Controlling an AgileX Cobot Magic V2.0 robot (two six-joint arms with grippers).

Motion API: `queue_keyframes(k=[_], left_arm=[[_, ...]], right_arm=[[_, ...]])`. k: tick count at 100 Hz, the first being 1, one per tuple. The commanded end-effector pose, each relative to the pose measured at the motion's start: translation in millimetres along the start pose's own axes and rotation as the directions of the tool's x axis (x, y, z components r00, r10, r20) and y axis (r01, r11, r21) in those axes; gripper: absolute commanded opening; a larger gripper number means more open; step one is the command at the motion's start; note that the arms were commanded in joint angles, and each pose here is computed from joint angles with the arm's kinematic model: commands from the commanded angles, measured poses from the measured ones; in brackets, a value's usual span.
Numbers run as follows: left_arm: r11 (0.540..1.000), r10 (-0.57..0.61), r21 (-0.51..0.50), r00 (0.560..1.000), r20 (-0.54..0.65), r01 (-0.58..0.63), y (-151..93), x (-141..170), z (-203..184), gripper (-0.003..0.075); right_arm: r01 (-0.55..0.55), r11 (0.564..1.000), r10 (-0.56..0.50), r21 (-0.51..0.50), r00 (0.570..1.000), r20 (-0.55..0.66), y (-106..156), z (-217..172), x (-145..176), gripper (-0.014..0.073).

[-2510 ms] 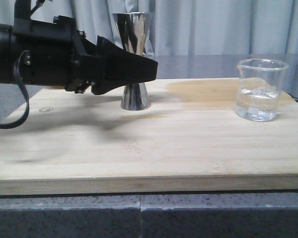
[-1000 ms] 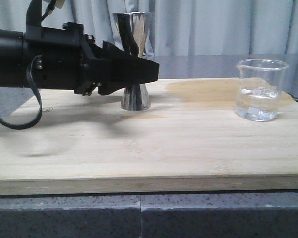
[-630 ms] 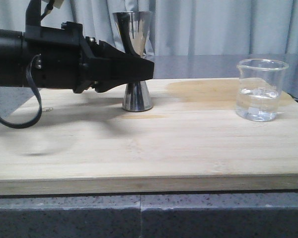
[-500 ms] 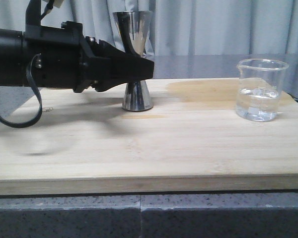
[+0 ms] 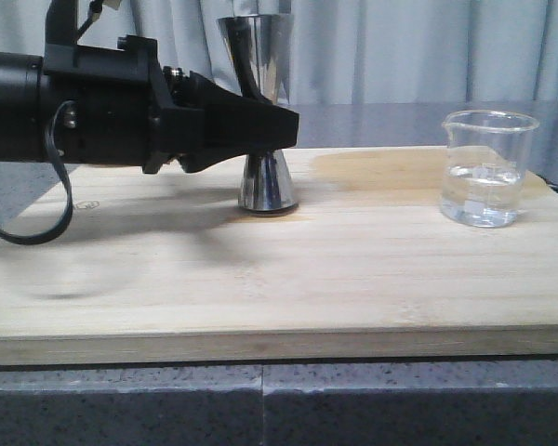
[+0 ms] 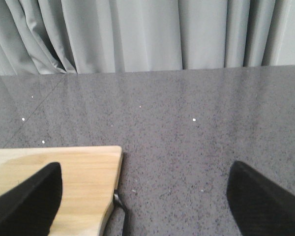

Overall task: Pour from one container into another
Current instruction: 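Close the left gripper on the jigger and lift it slightly, then reach the right gripper to the glass beaker and grasp it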

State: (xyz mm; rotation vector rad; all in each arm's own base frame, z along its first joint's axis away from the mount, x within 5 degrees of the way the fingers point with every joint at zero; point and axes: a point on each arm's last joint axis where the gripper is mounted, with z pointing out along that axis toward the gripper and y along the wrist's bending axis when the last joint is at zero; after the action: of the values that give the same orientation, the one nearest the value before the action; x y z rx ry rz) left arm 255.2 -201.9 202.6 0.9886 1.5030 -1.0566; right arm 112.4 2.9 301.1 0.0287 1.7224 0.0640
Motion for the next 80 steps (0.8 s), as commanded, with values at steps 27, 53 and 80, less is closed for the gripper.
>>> queue_keyframes(k=[27,53,80], left_arm=[[0.998,0.027,0.052,0.987,0.158,-0.036,-6,-29,-2,-0.0013],[0.997,0.032,0.063,0.983,0.18,-0.044,-11,-40,-6,-0.0013],[0.988,0.047,0.14,0.992,0.121,-0.064,-12,-54,0,-0.0019]], right_arm=[[0.04,0.986,-0.036,-0.164,0.999,0.029,19,-2,-10,0.0617],[0.09,0.957,-0.095,-0.276,0.995,-0.007,32,-2,5,0.0617],[0.093,0.949,-0.115,-0.302,0.992,-0.055,34,0,26,0.0617]])
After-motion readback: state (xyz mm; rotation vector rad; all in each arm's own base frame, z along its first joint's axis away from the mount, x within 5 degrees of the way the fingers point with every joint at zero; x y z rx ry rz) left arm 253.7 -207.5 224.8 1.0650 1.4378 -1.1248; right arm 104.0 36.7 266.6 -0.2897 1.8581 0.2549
